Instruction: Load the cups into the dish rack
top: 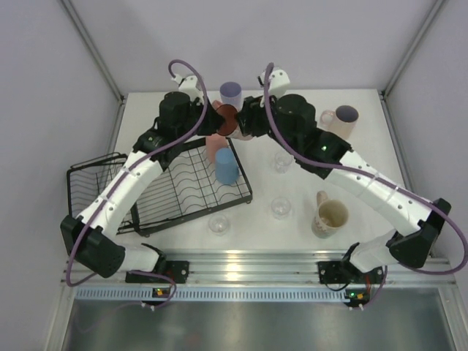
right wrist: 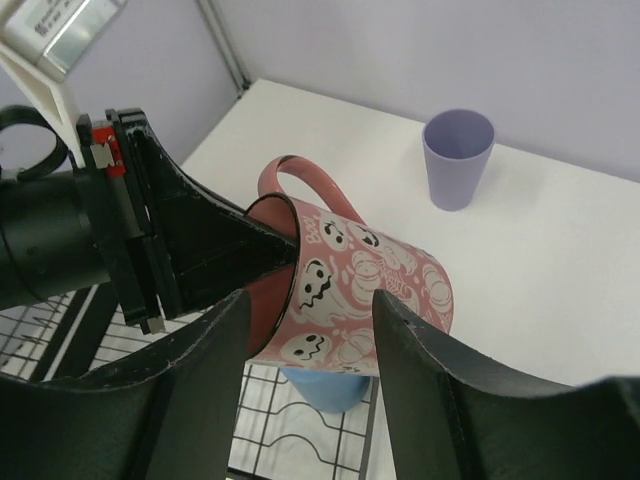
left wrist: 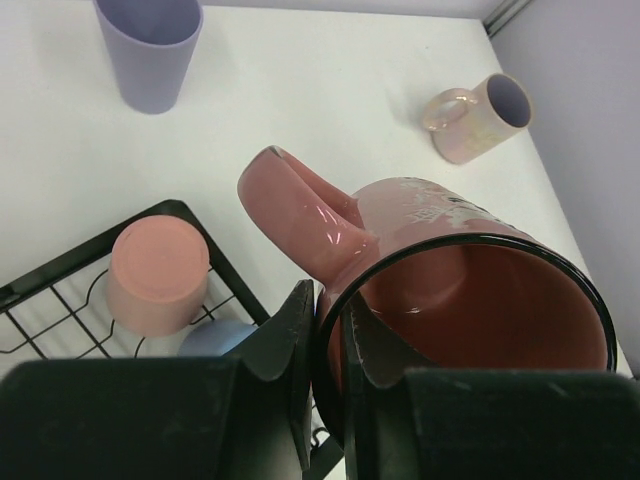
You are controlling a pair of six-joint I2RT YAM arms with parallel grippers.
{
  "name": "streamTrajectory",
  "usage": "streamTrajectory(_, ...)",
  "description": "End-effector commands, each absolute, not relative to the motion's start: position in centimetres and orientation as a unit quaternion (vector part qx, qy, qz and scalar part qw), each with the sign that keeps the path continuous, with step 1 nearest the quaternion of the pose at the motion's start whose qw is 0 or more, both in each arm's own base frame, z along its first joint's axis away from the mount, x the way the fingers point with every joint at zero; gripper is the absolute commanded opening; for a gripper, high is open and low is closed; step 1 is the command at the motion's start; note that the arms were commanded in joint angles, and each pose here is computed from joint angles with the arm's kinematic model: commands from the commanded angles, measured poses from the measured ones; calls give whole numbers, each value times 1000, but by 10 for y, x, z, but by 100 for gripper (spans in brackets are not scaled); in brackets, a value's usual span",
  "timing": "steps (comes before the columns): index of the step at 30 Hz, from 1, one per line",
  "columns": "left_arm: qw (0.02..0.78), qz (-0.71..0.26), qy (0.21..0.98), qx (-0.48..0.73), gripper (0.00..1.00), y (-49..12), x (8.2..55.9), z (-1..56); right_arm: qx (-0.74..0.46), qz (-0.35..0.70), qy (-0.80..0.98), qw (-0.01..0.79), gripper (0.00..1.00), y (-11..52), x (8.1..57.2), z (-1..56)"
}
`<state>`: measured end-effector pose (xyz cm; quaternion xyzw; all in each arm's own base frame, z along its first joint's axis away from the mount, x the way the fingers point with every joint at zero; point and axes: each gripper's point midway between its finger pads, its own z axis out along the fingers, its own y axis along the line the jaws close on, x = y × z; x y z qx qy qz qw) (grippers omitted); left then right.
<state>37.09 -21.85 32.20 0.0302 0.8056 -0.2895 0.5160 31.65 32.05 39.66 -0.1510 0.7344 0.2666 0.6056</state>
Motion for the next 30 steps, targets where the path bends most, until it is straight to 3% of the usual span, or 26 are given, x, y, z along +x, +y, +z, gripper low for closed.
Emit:
streamTrajectory(1,596,-312,740,3,0,-219,380,392,-143,235,711,647,52,323,319,424)
streamTrajectory(8,603,-304,737,-27,0,-215,381,397,-162,125,752,626,52,339,340,376)
streamTrajectory(20,601,-297,742,-25,0,-223,381,388,-173,34,792,585,39,343,357,334)
streamTrajectory(26,600,-304,739,-25,0,-229,384,391,-175,21,799,575,25,350,364,320)
streamTrajectory(28,602,-309,736,-23,0,-232,384,392,-173,19,799,575,13,349,364,320)
streamTrajectory(29,603,-314,733,-21,0,-233,383,395,-173,19,800,575,3,349,365,319)
streamTrajectory(30,606,-316,730,-23,0,-232,383,396,-173,17,800,575,0,348,365,318)
